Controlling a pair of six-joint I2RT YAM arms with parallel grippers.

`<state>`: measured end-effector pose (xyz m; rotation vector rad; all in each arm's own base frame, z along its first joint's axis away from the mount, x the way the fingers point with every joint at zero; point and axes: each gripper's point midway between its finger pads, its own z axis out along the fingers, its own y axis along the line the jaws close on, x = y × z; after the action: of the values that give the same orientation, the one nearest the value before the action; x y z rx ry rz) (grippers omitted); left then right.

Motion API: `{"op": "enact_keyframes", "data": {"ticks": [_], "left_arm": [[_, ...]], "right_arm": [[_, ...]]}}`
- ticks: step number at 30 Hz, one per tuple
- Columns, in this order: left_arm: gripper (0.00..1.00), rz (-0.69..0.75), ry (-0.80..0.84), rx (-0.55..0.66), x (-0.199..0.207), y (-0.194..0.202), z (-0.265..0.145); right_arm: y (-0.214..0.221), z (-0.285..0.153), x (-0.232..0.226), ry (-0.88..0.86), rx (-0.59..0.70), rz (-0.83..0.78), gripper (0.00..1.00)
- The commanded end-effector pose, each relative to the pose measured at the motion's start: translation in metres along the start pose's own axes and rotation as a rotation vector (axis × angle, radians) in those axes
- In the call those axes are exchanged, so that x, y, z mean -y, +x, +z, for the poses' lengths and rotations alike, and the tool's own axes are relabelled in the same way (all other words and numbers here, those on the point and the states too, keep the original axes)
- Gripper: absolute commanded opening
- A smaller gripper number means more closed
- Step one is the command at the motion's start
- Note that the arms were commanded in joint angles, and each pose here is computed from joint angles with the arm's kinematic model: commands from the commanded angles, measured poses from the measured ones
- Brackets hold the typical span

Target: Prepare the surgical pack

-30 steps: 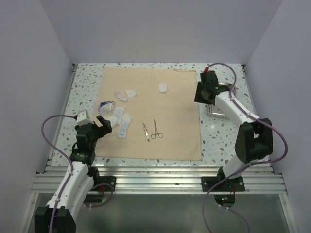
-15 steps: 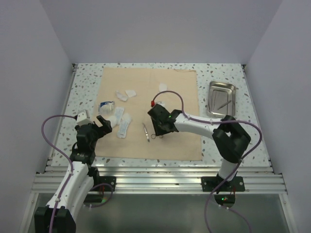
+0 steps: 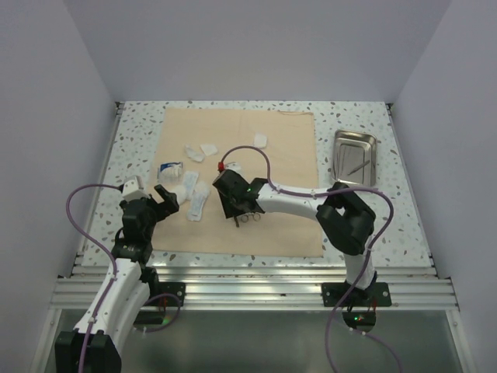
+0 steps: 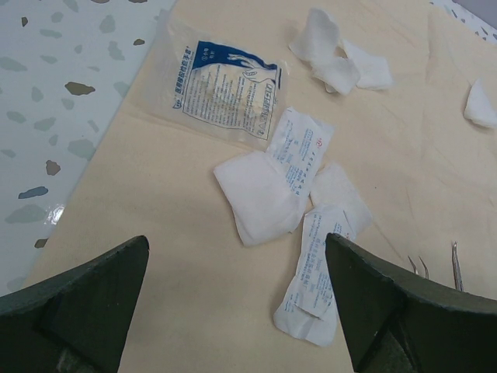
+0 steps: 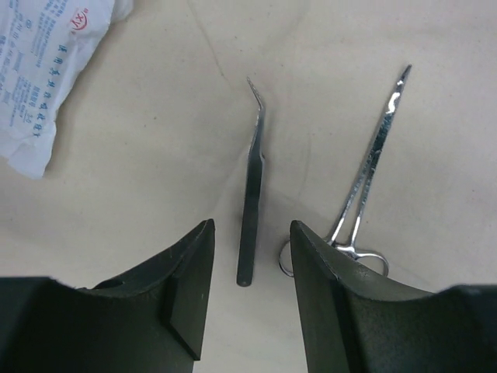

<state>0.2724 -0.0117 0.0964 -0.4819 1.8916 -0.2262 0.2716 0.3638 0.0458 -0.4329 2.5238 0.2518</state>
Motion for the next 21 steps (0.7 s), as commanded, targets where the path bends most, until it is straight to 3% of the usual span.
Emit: {"op": "enact_keyframes", "data": {"ticks": [1,11,14,21], "left_arm": [[1.00,-0.010,0.036,0.064,0.013,-0.025,-0.001],[1.00,-0.012,0.034,0.065,0.012,-0.025,-0.001],[1.00,-0.012,0.034,0.065,0.012,-0.025,-0.001],[1.00,-0.012,0.034,0.065,0.012,-0.025,-0.001]], "right_arm": [[-0.018,0.010,-0.011,-0.005,0.044,0.028,0.47],[-0.015,0.034,-0.013,0.041,0.009,0.003,0.42],[-0.011,0.036,-0.012,0.039,0.003,0.010,0.28],[-0.016,0.020,-0.006,0.036,0.038,0.031,0.10]]}}
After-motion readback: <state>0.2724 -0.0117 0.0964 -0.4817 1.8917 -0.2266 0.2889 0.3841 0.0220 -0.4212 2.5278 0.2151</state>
